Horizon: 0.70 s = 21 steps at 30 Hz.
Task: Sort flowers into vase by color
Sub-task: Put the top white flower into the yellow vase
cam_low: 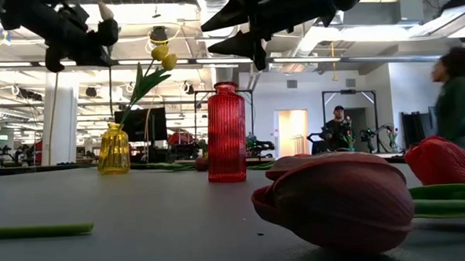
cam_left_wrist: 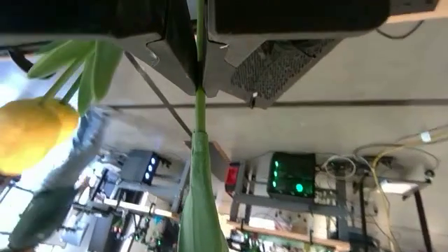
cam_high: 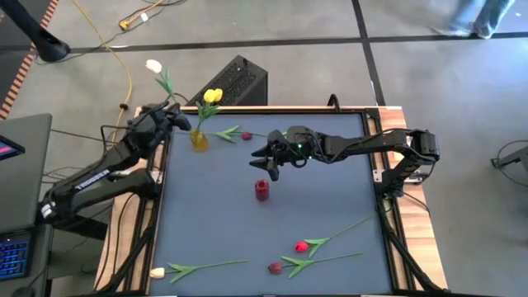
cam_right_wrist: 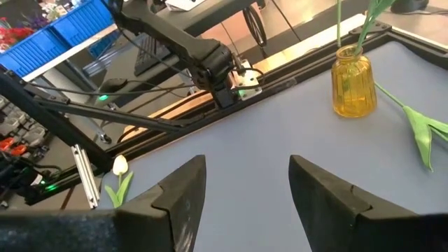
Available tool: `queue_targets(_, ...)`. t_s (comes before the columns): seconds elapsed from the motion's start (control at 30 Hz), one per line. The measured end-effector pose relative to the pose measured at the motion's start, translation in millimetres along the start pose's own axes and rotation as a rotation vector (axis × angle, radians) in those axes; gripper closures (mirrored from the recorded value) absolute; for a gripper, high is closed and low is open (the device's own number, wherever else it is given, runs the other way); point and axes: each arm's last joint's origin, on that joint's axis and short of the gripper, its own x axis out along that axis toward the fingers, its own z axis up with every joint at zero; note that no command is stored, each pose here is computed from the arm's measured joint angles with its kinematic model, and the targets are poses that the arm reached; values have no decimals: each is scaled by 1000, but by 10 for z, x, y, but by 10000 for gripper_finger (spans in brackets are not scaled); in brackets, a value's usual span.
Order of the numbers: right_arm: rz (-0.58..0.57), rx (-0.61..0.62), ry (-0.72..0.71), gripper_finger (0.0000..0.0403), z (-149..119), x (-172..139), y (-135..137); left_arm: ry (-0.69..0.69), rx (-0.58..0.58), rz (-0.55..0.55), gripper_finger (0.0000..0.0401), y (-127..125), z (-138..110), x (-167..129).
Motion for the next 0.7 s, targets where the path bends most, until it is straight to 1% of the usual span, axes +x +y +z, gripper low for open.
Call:
queue_targets(0.2, 0, 0, 0, 173, 0, 0, 0, 45, 19, 39, 401, 10, -58, 120)
queue_targets(0.53, 0, 1, 0, 173, 0, 0, 0, 86, 27, 49, 401, -15, -120, 200)
queue_targets(0.7, -1, 0, 0, 173, 1, 0, -3, 105, -8, 59, 401, -24, -152, 235)
